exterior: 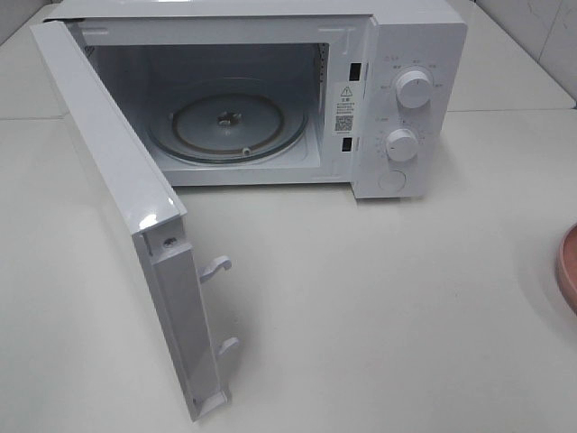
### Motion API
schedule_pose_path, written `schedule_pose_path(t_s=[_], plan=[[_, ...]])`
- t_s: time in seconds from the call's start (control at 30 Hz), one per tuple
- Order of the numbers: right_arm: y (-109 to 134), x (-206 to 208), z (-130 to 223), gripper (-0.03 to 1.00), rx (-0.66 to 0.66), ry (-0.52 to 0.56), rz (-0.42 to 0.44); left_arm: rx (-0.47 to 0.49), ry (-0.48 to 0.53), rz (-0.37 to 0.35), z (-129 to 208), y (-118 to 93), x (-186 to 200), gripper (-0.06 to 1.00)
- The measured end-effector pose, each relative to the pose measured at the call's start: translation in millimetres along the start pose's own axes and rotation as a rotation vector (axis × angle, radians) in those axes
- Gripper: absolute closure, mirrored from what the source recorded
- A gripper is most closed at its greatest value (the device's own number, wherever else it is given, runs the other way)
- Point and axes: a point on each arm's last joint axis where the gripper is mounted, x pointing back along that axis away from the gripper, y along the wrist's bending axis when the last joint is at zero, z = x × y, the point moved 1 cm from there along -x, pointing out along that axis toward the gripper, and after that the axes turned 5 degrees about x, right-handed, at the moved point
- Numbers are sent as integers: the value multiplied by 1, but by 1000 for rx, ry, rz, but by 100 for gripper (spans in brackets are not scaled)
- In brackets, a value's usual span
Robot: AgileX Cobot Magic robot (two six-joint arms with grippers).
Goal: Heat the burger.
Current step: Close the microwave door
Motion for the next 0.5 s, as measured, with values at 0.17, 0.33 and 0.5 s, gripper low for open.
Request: schedule_pose_path(t_s=[0.17, 0.33, 0.5], plan=[[0, 0, 0, 20, 0, 0, 0, 0, 0, 0, 0, 0, 0, -4], [0, 0, 0, 20, 0, 0, 0, 0, 0, 0, 0, 0, 0, -4], [0, 0, 0, 20, 0, 0, 0, 0, 0, 0, 0, 0, 0, -4]])
